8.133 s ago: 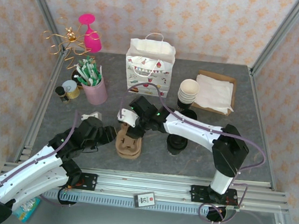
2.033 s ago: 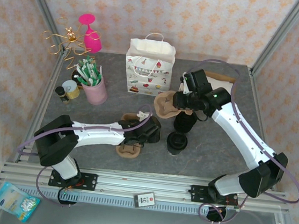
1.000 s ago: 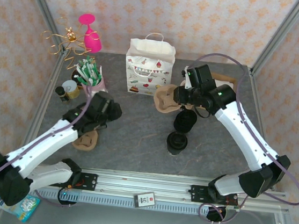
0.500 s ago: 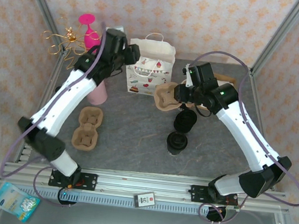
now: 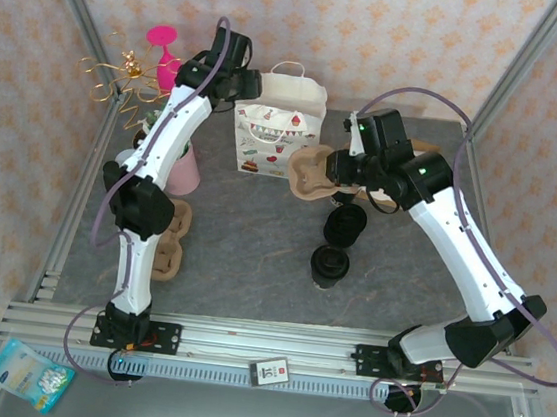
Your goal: Pack the takeout coffee
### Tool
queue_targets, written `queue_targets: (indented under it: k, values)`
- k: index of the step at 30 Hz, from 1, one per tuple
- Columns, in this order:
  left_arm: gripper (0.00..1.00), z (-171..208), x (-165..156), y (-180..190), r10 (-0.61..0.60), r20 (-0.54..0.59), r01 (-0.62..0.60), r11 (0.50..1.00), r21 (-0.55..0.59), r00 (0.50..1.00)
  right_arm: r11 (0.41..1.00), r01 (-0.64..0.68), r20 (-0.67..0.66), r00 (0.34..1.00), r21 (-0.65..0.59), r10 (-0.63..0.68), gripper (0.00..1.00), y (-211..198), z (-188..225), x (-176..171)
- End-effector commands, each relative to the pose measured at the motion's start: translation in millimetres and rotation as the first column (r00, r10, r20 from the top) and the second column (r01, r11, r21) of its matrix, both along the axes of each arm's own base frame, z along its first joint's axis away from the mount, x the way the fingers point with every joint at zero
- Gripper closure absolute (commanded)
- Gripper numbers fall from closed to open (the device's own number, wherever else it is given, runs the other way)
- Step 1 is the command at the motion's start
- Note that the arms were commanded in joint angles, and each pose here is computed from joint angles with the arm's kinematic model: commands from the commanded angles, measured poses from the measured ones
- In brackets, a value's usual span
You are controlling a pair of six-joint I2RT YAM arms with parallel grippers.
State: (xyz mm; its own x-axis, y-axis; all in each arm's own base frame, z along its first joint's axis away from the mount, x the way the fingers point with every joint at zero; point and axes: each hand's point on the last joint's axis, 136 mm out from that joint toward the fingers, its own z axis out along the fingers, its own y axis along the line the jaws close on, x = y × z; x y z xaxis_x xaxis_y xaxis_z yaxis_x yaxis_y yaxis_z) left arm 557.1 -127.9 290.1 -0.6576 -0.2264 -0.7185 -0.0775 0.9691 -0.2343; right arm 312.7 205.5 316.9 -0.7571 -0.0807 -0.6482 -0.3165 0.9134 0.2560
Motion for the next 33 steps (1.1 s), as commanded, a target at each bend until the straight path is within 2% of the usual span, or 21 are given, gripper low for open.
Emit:
queue_targets:
  k: [1,6,9,12,15,22,24,28,33]
  values:
    - [0.61,10.0,-5.3,3.6,-0.024,-0.005,0.024,1.000,-0.007,1.000,1.000,-0.015,0.000,1.000,-0.009,0.015,0.77,0.1,5.3,1.1]
    - [0.71,2.0,-10.3,0.8,-0.045,-0.040,0.044,0.999,-0.011,0.998,1.000,-0.022,-0.009,1.000,-0.017,0.022,0.77,1.9,4.3,2.4]
    - [0.83,-2.4,-15.6,3.3,-0.040,-0.068,0.040,0.999,0.000,0.997,1.000,-0.025,-0.007,1.000,-0.018,0.025,0.77,2.3,5.8,2.1]
    - [0.87,-2.9,-24.3,-0.6,-0.053,-0.091,0.050,0.998,-0.035,0.994,0.999,-0.032,-0.009,0.999,-0.012,0.032,0.78,3.1,8.6,0.6]
    - [1.00,-2.6,-38.3,0.5,-0.028,-0.109,0.021,0.997,-0.073,0.994,0.999,-0.038,-0.012,0.999,-0.011,0.038,0.78,2.8,11.7,-3.6]
    - [1.00,25.0,-93.3,6.0,0.045,-0.061,-0.056,0.979,-0.196,0.997,0.998,-0.063,-0.019,0.998,-0.014,0.063,0.79,3.9,22.0,-16.1]
    - [1.00,24.4,-110.6,-1.4,0.031,-0.061,-0.046,0.965,-0.259,0.998,0.997,-0.078,-0.012,0.997,-0.009,0.078,0.79,7.9,28.0,-20.4]
    - [1.00,15.1,-148.9,-9.8,0.054,-0.107,-0.083,0.955,-0.285,0.993,0.995,-0.101,-0.008,0.995,-0.008,0.101,0.79,14.0,34.3,-28.4]
    - [1.00,23.3,-190.4,-13.1,0.094,-0.079,-0.117,0.927,-0.355,0.992,0.992,-0.126,-0.007,0.992,-0.009,0.126,0.80,20.5,41.4,-38.4]
